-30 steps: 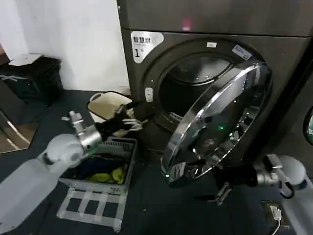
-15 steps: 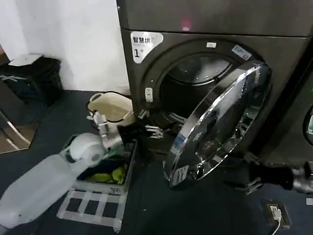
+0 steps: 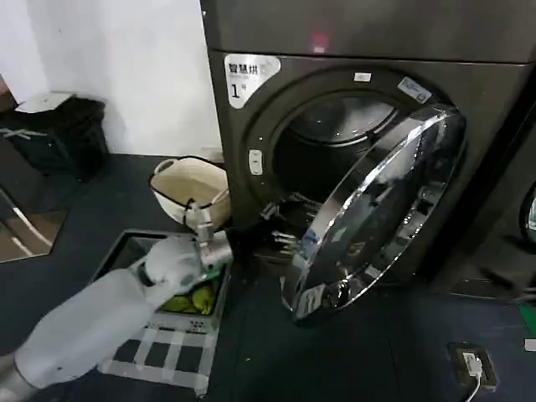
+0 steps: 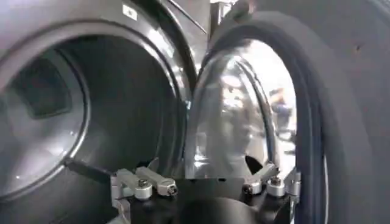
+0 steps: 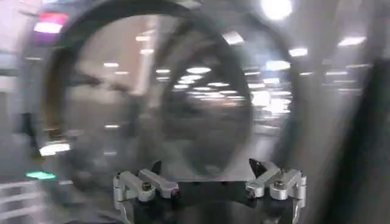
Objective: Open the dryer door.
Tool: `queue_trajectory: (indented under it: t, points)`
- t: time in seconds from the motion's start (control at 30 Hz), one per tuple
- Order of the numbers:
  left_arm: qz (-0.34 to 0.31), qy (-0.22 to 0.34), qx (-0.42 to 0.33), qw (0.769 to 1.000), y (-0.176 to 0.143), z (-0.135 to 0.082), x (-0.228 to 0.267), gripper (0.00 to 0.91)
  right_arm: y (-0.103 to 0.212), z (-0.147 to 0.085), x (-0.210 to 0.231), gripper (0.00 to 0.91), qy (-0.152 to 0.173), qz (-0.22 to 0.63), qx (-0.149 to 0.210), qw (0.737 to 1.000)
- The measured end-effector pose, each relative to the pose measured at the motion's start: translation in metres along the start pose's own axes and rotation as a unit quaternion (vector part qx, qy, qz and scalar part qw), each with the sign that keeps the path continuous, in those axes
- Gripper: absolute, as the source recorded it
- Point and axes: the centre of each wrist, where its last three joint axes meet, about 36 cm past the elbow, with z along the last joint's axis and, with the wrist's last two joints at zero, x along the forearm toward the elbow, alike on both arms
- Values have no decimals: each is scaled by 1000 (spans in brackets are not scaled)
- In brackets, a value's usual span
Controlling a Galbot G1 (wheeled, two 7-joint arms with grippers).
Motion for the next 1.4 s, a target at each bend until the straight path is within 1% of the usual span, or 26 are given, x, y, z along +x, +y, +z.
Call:
queue_trajectory:
  t: [0.13,0.23,0.3,0.43,0.63,0.73,0.8,0.93,1.0,1.13,1.27,1.4]
  points:
    - [15,4,1,1000,-5,2,-7,907,-9,-11,17,907,-3,110,-4,994]
    - [29,7,4,1000,-11,5,-14,907,-13,-18,28,907,7,185,-4,983]
    - [36,7,5,999,-14,6,-19,907,-16,-25,37,907,15,237,9,971]
    - [50,7,7,999,-20,6,-30,907,-18,-31,51,907,34,314,28,948]
    - [74,4,17,997,-27,7,-50,907,-24,-44,74,907,50,420,27,906]
    - [92,2,22,996,-32,7,-63,907,-29,-52,86,907,62,450,37,890]
    - [103,4,23,994,-37,7,-71,907,-33,-60,95,907,65,463,47,883]
    - [125,8,23,992,-45,8,-88,907,-37,-81,114,907,74,487,65,868]
    - [135,10,21,991,-49,8,-98,907,-38,-91,123,907,92,500,74,858]
    - [154,11,19,988,-57,10,-118,907,-37,-110,139,907,110,526,92,838]
    - [171,12,12,985,-65,14,-139,907,-35,-127,152,907,114,526,120,834]
    - [183,12,5,983,-75,22,-160,907,-33,-147,161,907,101,539,141,824]
